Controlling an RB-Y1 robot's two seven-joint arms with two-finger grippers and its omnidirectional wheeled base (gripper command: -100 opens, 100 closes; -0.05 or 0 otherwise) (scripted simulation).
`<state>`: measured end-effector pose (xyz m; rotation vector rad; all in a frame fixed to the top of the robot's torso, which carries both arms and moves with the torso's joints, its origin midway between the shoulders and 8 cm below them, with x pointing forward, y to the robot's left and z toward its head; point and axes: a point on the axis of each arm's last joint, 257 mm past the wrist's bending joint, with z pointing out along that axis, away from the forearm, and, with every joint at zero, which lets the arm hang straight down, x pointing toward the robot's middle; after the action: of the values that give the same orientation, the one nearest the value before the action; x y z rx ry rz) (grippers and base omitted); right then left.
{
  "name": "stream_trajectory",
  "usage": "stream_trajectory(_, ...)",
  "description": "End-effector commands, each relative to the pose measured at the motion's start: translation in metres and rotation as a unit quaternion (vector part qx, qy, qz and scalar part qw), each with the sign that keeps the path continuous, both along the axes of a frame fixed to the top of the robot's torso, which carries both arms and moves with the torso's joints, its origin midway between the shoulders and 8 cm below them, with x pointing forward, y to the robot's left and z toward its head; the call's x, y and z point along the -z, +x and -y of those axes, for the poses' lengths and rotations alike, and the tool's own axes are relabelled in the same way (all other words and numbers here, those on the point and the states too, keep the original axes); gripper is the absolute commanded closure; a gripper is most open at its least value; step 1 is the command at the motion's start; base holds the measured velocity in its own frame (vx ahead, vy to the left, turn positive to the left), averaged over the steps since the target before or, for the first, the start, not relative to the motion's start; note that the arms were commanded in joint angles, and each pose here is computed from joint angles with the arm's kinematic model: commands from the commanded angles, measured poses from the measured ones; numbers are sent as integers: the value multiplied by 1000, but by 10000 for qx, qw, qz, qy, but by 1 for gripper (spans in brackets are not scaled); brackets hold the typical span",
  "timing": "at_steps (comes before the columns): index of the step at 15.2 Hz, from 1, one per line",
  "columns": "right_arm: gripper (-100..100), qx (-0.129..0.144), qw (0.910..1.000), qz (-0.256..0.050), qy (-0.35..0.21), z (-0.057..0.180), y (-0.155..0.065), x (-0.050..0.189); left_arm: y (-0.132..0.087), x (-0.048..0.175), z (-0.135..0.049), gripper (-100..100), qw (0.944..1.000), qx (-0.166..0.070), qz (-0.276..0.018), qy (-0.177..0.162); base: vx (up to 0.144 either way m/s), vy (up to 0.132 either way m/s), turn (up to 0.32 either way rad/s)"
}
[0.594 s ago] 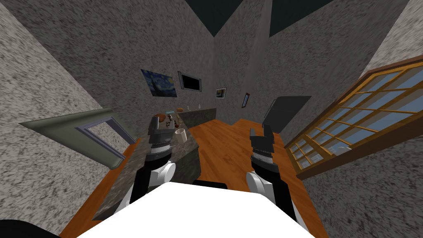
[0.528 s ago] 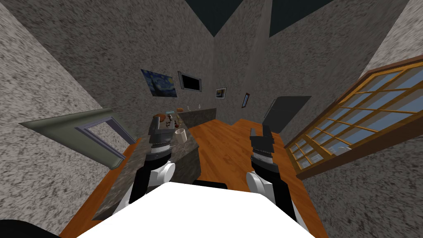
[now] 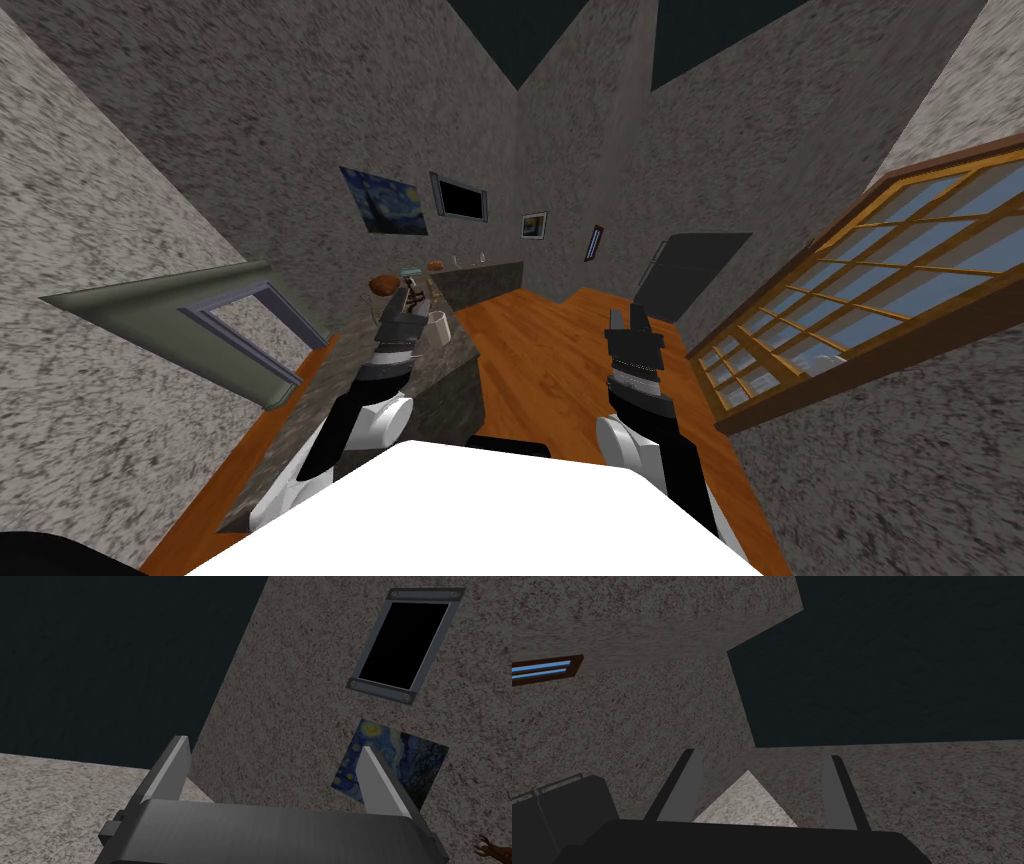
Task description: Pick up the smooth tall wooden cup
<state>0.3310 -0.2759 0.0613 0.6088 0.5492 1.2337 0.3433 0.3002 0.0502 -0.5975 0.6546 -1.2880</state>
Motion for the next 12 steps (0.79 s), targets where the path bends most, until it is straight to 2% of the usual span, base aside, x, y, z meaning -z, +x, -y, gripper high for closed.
stream_trajectory(1, 0, 0, 10000, 0, 0, 0, 0, 0, 11, 12, -7, -100, 9996, -12, -280, 69, 0, -30, -3)
stream_trajectory(4, 0, 0, 10000, 0, 0, 0, 0, 0, 28, 35, -23, -100, 9965, -60, -800, 236, 5, -34, -5)
stream_trajectory(6, 0, 0, 10000, 0, 0, 0, 0, 0, 31, 40, -24, -100, 9955, -69, -917, 224, 5, -28, -1)
stream_trajectory(7, 0, 0, 10000, 0, 0, 0, 0, 0, 38, 50, -34, -100, 9930, -109, -1134, 307, 8, -29, -7)
stream_trajectory(9, 0, 0, 10000, 0, 0, 0, 0, 0, 41, 56, -35, -100, 9914, -120, -1266, 293, 8, -27, -4)
stream_trajectory(10, 0, 0, 10000, 0, 0, 0, 0, 0, 48, 67, -47, -100, 9878, -174, -1503, 369, 5, -27, -8)
stream_trajectory(12, 0, 0, 10000, 0, 0, 0, 0, 0, 50, 73, -48, -100, 9858, -186, -1631, 355, 6, -28, -4)
